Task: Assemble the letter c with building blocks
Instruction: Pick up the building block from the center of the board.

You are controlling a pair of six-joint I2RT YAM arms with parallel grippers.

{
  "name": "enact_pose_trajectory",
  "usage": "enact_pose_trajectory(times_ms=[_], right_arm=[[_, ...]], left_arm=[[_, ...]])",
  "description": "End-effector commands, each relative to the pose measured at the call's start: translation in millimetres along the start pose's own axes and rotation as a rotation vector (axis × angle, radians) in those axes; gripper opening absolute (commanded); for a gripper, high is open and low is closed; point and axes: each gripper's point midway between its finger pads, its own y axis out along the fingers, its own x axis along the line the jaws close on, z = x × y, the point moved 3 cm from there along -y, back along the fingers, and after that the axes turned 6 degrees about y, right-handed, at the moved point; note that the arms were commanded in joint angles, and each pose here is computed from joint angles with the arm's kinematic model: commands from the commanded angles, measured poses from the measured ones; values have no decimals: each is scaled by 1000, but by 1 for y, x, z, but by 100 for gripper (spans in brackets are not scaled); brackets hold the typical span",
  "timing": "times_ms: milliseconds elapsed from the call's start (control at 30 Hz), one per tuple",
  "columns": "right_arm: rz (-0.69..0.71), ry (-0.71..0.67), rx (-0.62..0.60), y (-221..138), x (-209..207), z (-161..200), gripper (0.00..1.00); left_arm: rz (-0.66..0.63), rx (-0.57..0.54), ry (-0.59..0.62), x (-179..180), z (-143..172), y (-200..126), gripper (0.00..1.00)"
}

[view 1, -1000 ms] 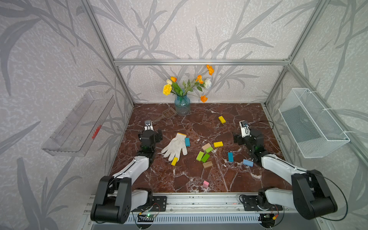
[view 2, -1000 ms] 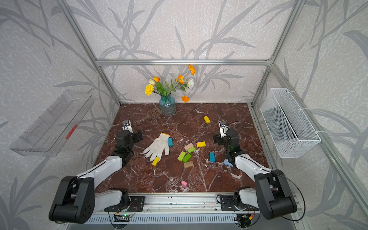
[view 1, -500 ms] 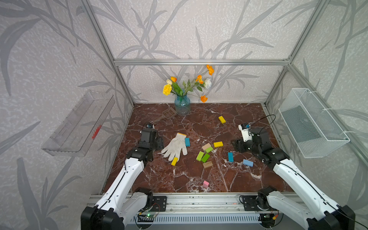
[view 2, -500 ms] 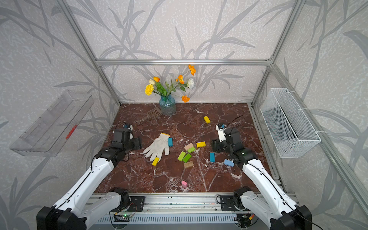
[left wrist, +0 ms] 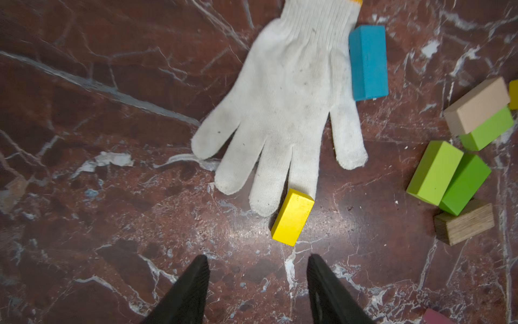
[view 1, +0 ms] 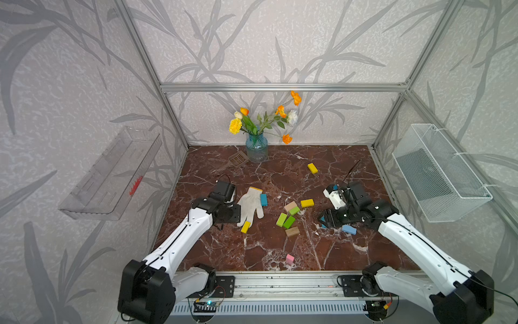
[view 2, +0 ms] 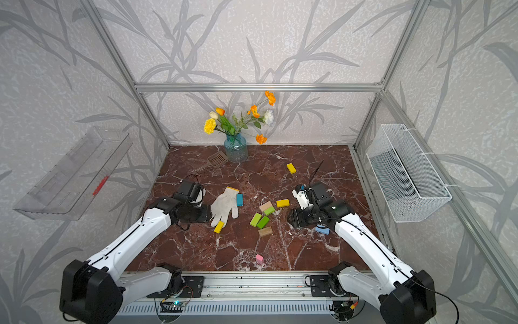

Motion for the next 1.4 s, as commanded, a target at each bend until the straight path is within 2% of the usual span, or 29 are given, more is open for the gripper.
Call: enact_pose_trajectory(times_ms=[0,333,633,1367], right_arm=[[-18,4,37,-4,6,3,64],[-7,12,42,0,6,-5,67],[-16,21,59,3,9,-9,66],[-30,31,67,5,10,-6,69]], left_arm=[[49,68,39,-13,2,6,57],[60,160,106,-30,-1,30,56],[85,212,110,-38,7,46,47],[28,319,141,-38,14,72,47]])
